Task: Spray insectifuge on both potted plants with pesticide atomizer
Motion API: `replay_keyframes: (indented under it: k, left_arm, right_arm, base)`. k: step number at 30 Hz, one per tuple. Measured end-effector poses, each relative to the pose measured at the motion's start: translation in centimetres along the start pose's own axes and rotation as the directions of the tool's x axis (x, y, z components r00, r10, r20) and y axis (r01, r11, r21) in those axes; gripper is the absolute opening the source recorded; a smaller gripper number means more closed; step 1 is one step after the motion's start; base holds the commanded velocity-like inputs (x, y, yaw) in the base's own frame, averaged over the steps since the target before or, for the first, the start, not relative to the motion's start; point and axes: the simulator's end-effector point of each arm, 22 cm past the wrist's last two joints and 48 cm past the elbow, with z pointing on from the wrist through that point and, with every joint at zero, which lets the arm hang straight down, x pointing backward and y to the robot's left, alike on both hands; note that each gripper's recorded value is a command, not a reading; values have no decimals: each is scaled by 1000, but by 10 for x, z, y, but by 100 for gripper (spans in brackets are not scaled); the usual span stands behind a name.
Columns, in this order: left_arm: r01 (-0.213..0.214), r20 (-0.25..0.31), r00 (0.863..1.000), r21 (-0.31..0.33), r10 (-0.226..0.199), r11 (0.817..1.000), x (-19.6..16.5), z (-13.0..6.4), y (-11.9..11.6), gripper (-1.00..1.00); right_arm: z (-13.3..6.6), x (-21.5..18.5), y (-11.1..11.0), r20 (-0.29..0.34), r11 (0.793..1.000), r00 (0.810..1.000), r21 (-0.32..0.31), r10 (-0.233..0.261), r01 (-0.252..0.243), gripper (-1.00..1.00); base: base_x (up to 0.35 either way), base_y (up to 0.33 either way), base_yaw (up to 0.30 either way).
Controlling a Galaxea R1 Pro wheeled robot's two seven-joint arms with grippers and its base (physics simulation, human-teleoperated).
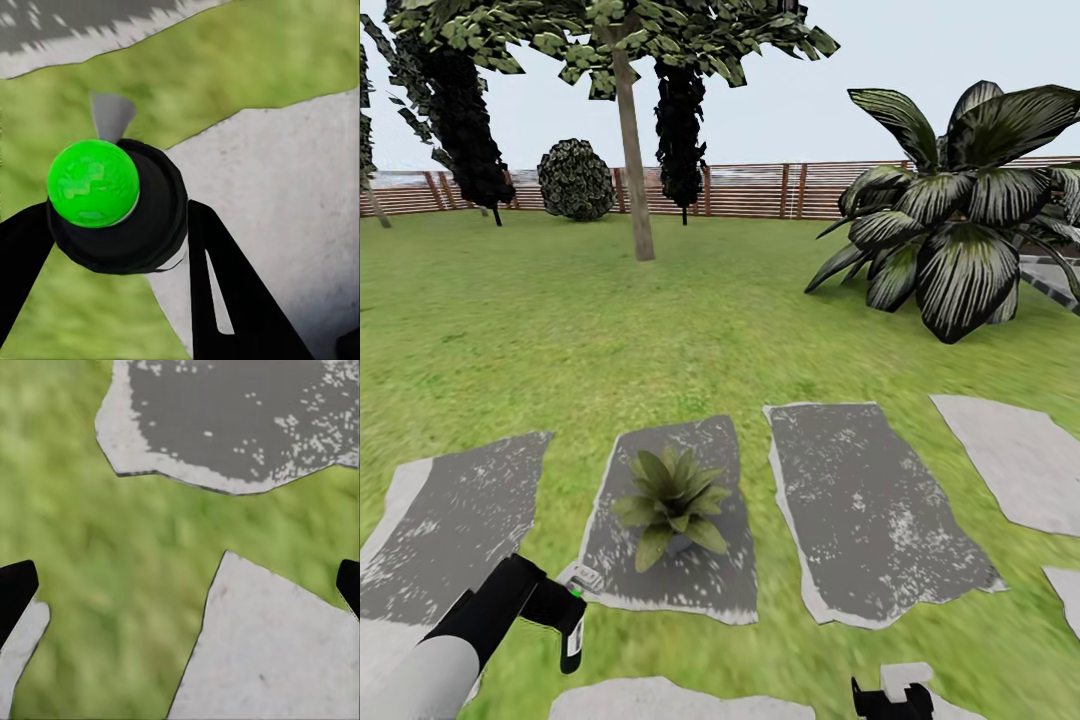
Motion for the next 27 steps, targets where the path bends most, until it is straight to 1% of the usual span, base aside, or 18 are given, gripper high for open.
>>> replay_keyframes:
  k: [5,10,14,17,19,20,22,23,25,27]
  left_arm:
    - [-1,0,1000,4,1,1000,-2,1,-3,-100]
    - [-3,-8,1000,2,3,1000,2,2,-2,-100]
    - [1,-29,1000,-8,-1,1000,15,2,6,-100]
    - [9,-39,999,-33,-10,999,24,-5,25,-100]
    - [13,-41,999,-12,-14,1000,25,-7,24,-100]
    - [9,-41,999,14,-8,1000,24,-8,19,-100]
    - [-18,-53,998,37,20,999,24,-9,13,-100]
    - [-48,-74,996,37,51,998,26,-9,11,-100]
    - [-89,-104,990,31,92,996,29,-8,9,-100]
    - [-109,-120,986,35,113,993,32,-8,7,-100]
  right_arm:
    - [0,0,1,-1,1000,1000,-1,0,0,100]
    - [0,0,1,-2,1000,1000,-1,0,0,100]
    - [0,0,1,-2,1000,1000,0,0,0,100]
    - [0,1,2,-3,1000,1000,-3,-1,1,100]
    - [0,1,2,-3,1000,1000,-5,-1,1,100]
    - [0,1,2,-2,1000,1000,-5,-2,2,100]
    - [0,1,2,-2,1000,1000,-6,-2,2,100]
    - [0,0,2,-2,1000,1000,-6,-3,3,100]
    - [0,0,2,-1,1000,1000,-7,-3,3,100]
    - [0,0,3,-1,1000,1000,-7,-5,5,100]
  base:
    - [311,0,-1]
    - [82,0,-201]
    - [4,0,-95]
    - [0,0,-11]
    - [0,0,-2]
    - [0,0,0]
    - [0,0,0]
    - [0,0,0]
    - [0,0,0]
    - [0,0,0]
